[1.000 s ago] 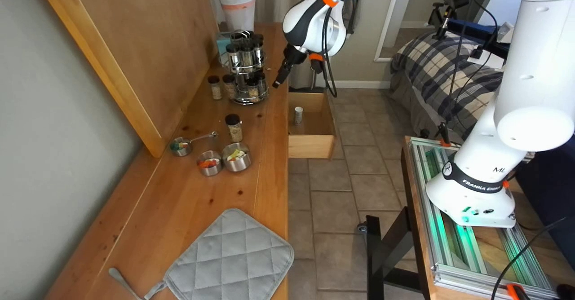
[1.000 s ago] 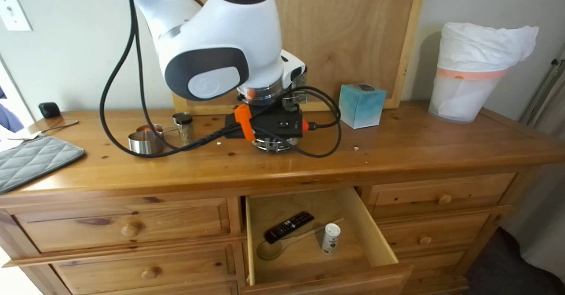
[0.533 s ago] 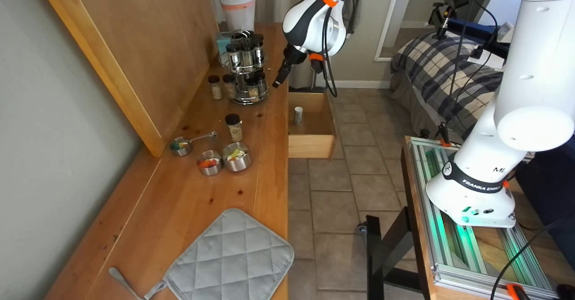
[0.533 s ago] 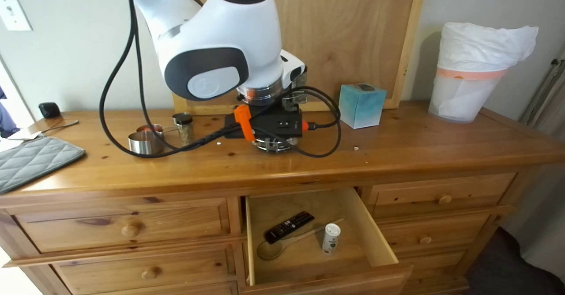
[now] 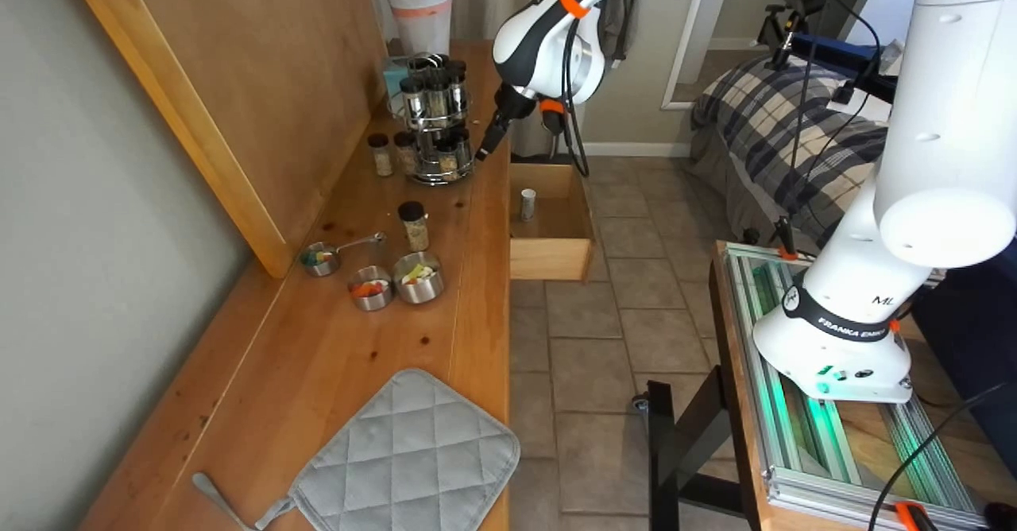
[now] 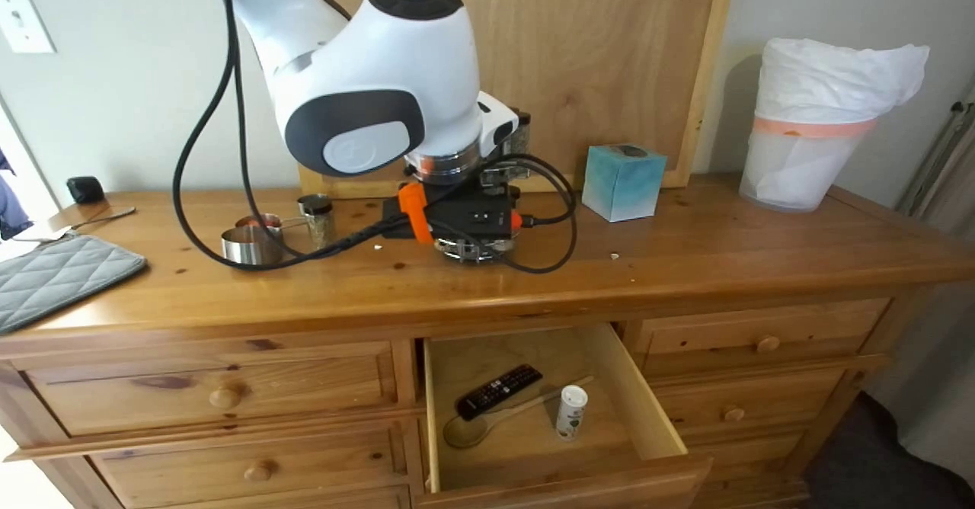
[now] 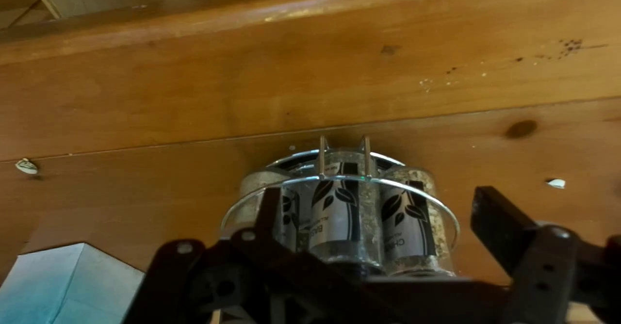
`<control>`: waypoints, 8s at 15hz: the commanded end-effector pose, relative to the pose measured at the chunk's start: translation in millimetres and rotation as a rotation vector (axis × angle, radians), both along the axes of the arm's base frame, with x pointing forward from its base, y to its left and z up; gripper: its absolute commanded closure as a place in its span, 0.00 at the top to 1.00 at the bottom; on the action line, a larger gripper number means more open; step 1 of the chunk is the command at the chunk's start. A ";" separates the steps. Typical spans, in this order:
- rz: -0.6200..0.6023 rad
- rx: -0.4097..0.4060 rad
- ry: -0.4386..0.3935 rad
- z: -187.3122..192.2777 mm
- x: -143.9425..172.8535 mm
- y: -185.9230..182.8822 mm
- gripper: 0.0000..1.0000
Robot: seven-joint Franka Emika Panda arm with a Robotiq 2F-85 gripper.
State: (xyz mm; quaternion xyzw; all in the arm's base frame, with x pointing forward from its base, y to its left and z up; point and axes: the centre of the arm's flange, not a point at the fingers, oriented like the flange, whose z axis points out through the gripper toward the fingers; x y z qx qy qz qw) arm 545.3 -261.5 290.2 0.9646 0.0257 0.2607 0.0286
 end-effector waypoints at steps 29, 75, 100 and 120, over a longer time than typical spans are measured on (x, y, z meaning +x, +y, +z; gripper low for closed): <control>-0.056 0.065 -0.106 -16.3 40.5 -19.1 0.50; 0.143 0.028 -0.388 -21.9 -42.8 -14.7 0.23; 0.335 -0.004 -0.686 -37.1 -65.7 -37.4 0.23; 0.417 -0.104 -0.744 4.8 -80.5 -22.7 0.23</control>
